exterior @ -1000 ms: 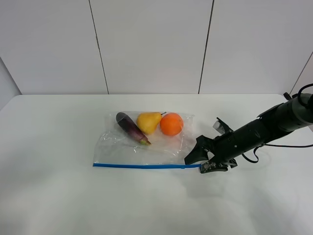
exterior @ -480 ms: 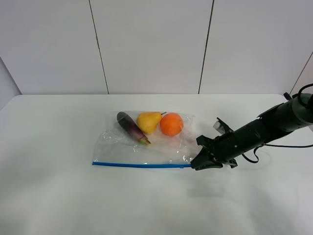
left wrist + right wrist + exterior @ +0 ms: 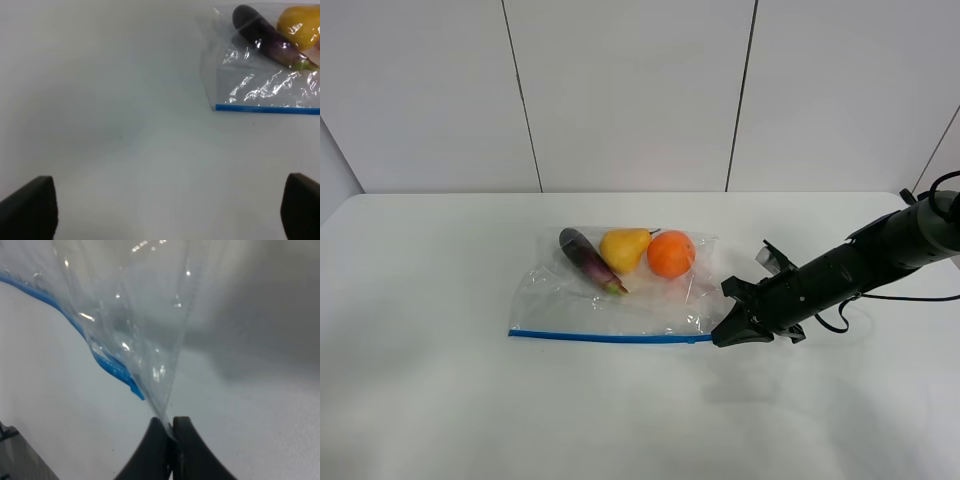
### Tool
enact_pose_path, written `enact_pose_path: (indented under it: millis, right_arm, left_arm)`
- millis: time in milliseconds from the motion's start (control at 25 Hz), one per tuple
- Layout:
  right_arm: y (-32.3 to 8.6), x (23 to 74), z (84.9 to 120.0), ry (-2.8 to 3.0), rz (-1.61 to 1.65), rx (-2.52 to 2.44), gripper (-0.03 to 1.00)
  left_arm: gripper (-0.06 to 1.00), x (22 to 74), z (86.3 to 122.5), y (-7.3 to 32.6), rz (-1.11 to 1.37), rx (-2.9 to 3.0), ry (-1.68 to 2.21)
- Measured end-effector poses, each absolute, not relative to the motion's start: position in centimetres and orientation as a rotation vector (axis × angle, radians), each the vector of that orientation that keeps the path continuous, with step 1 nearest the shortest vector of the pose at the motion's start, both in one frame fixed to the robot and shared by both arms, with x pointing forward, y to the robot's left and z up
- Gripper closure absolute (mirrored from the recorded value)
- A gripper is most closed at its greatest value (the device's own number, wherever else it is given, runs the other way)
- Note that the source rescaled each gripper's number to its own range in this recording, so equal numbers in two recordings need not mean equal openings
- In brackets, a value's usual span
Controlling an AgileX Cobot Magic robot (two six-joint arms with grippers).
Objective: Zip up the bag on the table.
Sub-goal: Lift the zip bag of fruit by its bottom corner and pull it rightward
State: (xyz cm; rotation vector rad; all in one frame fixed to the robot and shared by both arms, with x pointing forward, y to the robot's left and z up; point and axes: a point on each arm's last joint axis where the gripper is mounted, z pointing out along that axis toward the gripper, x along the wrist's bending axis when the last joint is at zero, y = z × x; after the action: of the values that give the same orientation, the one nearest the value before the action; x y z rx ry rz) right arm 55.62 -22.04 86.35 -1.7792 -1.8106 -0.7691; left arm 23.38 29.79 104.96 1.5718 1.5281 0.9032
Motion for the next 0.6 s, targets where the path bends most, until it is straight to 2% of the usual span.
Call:
enact_pose_path:
  millis: [400, 600]
  right_arm:
    - [-22.0, 55.7, 86.5, -1.831, -0.779, -1.757, 0.97]
    - [-21.4, 56.9, 88.2, -1.810, -0.849, -1.642, 0.97]
  left_arm:
    - [-0.06, 23.4, 105.0, 29.8, 0.903, 1.572, 1.528]
    - [-0.06, 23.4, 105.0, 29.8, 0.903, 1.572, 1.528]
